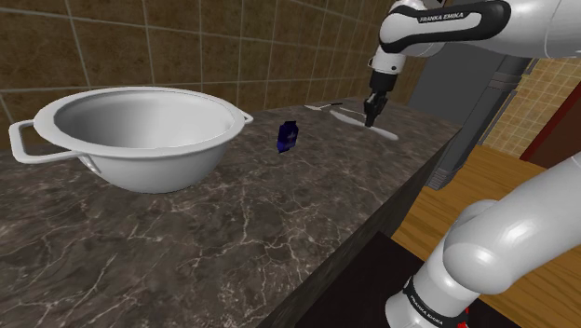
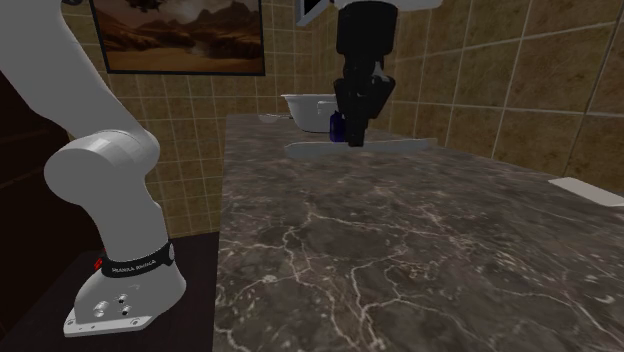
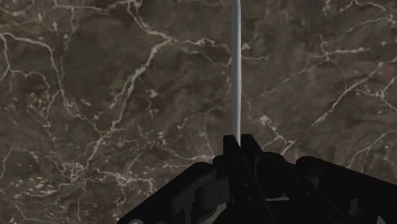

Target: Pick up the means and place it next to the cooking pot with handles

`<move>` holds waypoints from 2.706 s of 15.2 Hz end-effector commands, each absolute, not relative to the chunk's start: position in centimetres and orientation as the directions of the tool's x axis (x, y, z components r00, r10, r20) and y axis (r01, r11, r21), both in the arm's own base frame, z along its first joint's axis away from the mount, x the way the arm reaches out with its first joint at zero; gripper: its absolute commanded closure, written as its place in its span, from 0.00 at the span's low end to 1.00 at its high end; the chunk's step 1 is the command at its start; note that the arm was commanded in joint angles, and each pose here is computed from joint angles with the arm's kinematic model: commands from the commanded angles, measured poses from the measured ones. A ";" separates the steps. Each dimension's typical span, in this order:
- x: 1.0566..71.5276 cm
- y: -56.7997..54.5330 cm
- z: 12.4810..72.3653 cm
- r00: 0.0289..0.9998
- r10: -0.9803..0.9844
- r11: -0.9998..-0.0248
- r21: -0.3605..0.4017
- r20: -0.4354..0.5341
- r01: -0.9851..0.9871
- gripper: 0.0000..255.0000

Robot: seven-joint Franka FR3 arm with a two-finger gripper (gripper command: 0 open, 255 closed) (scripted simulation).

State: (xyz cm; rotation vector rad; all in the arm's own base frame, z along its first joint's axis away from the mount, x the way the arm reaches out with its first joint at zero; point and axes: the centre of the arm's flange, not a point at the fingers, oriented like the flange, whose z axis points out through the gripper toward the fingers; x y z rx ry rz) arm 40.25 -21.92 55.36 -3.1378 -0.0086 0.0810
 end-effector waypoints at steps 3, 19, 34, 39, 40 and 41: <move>40.3 -21.9 57.6 0.999 0.006 -1.000 -0.003 -0.052 0.005 1.00; 40.3 -21.9 66.0 0.999 0.006 -1.000 -0.003 -0.052 0.005 1.00; 38.9 -14.1 70.7 0.999 0.006 -1.000 -0.003 -0.052 0.005 1.00; 37.7 -7.6 70.7 0.999 0.006 -1.000 -0.003 -0.052 0.005 1.00; 37.5 -6.3 70.7 0.999 0.006 -1.000 -0.003 -0.052 0.005 1.00; 37.3 -5.0 70.7 0.999 0.006 -1.000 -0.003 -0.052 0.005 1.00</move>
